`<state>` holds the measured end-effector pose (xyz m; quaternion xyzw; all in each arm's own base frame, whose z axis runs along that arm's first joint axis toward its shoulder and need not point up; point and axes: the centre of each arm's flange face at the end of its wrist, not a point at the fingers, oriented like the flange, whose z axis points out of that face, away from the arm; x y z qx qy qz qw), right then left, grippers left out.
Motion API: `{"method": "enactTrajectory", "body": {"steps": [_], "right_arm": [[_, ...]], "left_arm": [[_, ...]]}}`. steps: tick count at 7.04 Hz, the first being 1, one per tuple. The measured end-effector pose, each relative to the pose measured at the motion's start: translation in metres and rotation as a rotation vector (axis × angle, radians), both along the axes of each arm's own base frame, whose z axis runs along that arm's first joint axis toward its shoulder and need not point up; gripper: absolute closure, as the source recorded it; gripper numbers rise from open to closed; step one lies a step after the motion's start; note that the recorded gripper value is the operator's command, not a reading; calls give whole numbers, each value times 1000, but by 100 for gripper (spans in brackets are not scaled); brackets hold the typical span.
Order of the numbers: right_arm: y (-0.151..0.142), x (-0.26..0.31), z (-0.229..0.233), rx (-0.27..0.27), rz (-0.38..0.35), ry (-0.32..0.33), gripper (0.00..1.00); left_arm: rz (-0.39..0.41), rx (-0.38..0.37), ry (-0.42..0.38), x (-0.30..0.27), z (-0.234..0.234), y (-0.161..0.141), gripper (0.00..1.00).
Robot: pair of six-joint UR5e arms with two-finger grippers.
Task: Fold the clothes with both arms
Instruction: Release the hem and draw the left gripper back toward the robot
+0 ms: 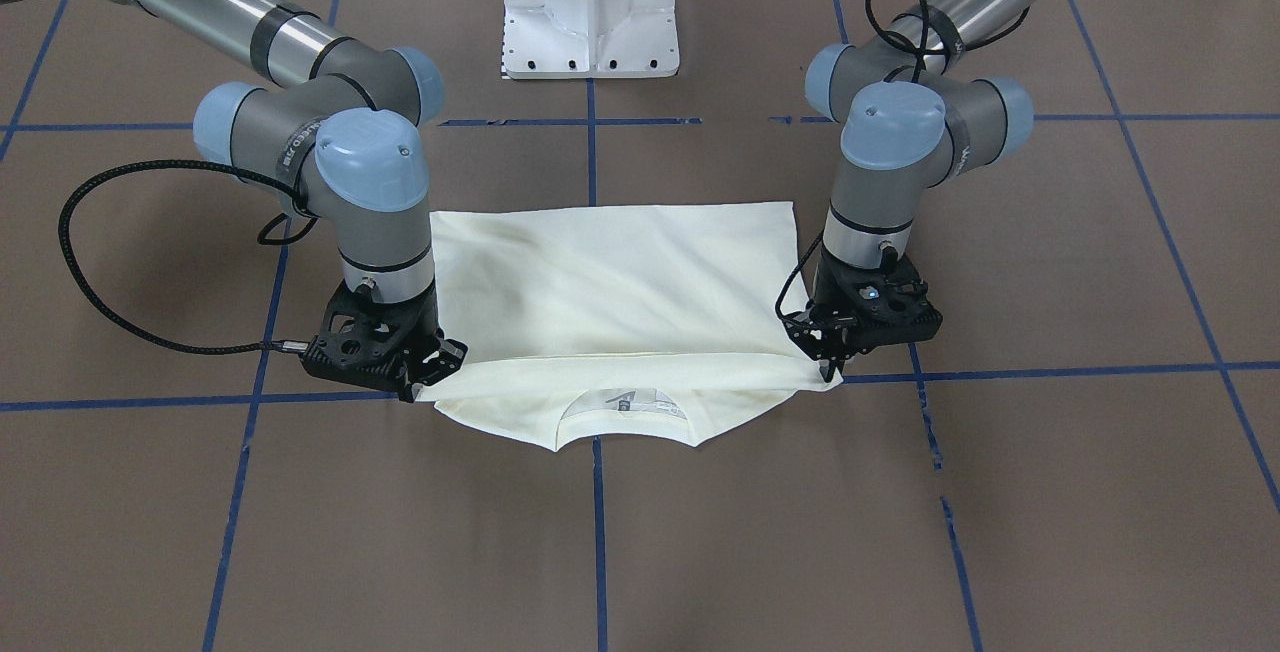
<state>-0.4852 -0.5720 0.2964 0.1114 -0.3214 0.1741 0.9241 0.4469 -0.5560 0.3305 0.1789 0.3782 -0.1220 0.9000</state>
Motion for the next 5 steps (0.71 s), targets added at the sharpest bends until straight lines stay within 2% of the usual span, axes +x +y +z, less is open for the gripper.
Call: {"method": "enactTrajectory", "body": {"steps": [2,3,5], "right_arm": [[1,-2,-3,25,7,9,0],[2,3,-10,40,-6,-3,0],[16,23,-21,69,-38,-45,0]], "left_arm": [[42,40,5,5,-6,10,0],[72,70,22,3,-12,25,0],[137,102,78,-1,-5,91,0]]}}
